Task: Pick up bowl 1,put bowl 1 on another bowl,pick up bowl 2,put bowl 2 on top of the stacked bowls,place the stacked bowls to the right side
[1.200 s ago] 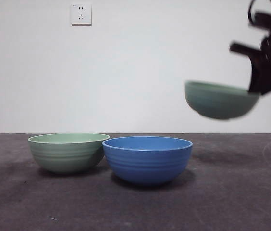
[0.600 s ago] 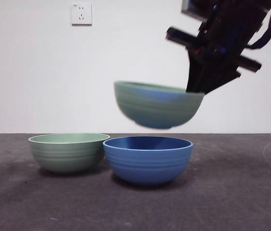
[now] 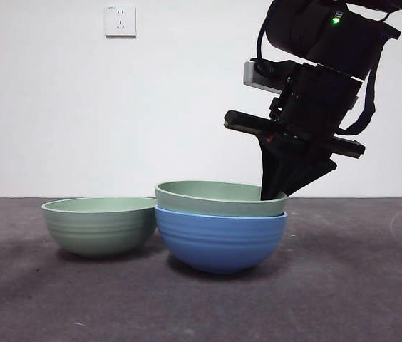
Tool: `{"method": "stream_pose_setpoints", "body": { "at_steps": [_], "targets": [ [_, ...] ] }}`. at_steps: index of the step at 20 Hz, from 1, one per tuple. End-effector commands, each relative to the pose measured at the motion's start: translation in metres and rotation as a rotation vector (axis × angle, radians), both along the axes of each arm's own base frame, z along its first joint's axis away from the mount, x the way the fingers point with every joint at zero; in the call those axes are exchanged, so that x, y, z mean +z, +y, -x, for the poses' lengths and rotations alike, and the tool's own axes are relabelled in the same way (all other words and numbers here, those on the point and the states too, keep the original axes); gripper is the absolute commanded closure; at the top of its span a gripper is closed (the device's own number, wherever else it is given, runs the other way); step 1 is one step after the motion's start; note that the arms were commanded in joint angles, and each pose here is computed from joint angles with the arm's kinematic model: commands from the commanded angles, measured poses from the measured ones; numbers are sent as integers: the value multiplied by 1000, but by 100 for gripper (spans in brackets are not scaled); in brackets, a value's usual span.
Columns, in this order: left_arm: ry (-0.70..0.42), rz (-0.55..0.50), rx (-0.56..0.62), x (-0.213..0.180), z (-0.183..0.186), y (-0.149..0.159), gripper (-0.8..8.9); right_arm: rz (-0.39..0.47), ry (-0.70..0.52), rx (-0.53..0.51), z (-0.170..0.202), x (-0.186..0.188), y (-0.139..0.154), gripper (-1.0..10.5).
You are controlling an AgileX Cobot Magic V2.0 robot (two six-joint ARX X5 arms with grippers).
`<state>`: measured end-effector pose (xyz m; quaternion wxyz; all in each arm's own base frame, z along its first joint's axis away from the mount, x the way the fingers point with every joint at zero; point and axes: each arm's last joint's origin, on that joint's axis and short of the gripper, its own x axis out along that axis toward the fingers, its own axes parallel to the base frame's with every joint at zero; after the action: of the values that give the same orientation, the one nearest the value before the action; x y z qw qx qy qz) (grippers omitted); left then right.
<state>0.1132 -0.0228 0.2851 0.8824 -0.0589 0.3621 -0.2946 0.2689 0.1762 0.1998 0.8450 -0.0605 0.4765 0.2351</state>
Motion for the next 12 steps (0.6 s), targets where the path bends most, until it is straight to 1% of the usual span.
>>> {"method": "stream_pose_setpoints", "body": {
  "at_steps": [1,3,7,9,12],
  "targets": [
    [11,-2,0,-1,-3,0,187,7,31,1,1,-7,2,811],
    [30,-3,0,-3,-10,-1,187,2,39,10,2,-7,3,763],
    [46,-4,-6,-8,-28,-3,187,-56,54,55,6,0,5,754],
    [55,-5,-15,-12,-38,-5,187,-77,20,64,12,13,5,754],
    [73,-26,-16,-20,-57,-10,187,-116,-49,69,27,44,-4,754]
  ]
}}
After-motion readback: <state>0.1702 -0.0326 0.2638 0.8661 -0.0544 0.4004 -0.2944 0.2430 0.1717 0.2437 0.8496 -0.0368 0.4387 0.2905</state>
